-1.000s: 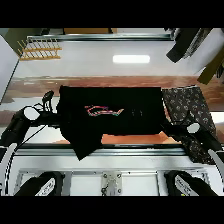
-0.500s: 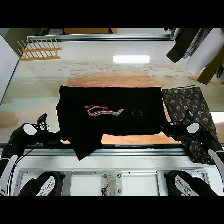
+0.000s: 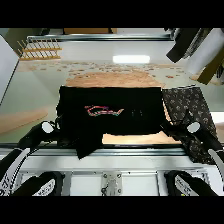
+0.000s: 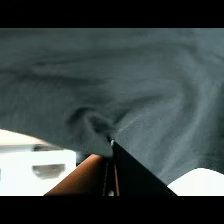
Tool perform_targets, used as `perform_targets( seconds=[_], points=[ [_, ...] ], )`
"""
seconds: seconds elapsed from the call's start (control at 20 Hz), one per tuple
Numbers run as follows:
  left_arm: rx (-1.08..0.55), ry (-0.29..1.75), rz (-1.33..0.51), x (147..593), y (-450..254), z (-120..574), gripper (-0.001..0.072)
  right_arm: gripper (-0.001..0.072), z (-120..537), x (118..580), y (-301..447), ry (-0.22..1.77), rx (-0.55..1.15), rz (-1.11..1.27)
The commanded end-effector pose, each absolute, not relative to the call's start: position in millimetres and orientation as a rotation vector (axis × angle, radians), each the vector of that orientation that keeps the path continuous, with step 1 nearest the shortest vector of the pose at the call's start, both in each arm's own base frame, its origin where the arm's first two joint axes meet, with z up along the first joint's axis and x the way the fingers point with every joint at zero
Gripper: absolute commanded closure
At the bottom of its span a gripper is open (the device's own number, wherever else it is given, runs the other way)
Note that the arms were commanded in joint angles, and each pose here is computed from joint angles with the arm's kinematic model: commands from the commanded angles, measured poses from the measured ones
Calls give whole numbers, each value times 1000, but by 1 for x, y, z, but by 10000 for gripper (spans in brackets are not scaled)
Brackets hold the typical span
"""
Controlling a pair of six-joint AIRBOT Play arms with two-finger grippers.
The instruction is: Fold the clothes and pants, and hang the long-sleeved shirts on hangers.
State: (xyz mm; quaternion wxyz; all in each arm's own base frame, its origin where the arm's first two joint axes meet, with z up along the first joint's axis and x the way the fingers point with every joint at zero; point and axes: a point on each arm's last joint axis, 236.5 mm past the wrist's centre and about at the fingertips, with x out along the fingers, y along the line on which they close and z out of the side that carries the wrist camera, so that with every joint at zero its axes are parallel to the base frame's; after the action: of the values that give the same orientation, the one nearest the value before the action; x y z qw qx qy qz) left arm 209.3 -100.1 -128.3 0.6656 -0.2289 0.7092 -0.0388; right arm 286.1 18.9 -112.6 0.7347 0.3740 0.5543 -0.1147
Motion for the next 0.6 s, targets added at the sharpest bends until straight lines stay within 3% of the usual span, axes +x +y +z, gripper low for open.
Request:
perform_targets(
  seconds=[0.0,0.3,0.55],
  points=[
    [-504,1586,-124,211,-104,-108,700,694,-103,289,19,1240,787,-229],
    [-474,1592,-124,162,-72,-50,700,695,-81,249,10,1482,493,-109],
    [-468,1586,-148,130,-71,-23,701,695,-62,193,13,1691,413,-62]
  ],
)
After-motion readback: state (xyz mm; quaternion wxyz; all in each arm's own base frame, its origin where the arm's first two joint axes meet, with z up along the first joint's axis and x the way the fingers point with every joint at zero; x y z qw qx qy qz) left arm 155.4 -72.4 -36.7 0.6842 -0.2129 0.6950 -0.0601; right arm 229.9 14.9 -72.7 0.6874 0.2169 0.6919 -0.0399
